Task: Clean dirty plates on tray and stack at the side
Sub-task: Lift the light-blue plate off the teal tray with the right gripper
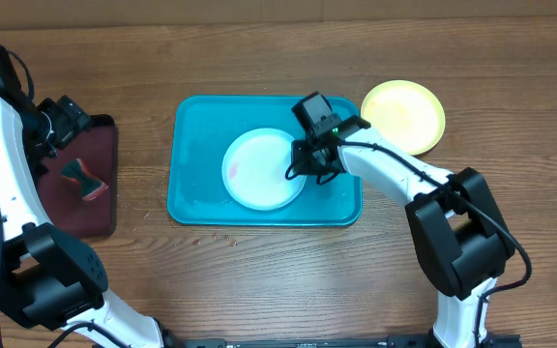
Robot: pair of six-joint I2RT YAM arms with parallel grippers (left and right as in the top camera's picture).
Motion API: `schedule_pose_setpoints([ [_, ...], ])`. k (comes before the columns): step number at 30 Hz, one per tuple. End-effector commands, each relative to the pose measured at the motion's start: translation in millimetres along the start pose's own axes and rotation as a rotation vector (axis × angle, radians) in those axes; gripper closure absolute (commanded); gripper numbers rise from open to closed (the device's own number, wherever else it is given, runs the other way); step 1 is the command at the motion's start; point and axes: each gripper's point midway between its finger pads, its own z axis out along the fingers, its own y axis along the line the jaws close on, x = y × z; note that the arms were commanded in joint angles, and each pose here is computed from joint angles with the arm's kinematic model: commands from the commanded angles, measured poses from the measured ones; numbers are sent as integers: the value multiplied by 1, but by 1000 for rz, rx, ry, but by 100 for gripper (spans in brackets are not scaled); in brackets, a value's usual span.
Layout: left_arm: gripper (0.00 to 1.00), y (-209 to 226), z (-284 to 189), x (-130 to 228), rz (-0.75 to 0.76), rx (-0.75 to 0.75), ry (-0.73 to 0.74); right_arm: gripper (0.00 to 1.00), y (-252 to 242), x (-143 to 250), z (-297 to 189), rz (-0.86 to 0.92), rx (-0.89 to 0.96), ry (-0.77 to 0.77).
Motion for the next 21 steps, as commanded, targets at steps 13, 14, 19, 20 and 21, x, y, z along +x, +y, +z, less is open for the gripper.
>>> schedule_pose_setpoints([
  [13, 0, -1, 3, 1, -20, 3, 10, 96, 2, -82, -151, -278, 623, -462],
  [14, 0, -1, 3, 1, -20, 3, 11, 96, 6, -82, -154, -312, 645, -474],
  [19, 0, -1, 3, 1, -20, 3, 11, 96, 33, -82, -168, -549, 747, -507],
  [20, 0, -1, 3, 1, -20, 3, 11, 96, 39, -84, -173, -583, 776, -526],
  [21, 0, -1, 3, 1, -20, 3, 10, 96, 45, -87, -180, -621, 815, -551],
])
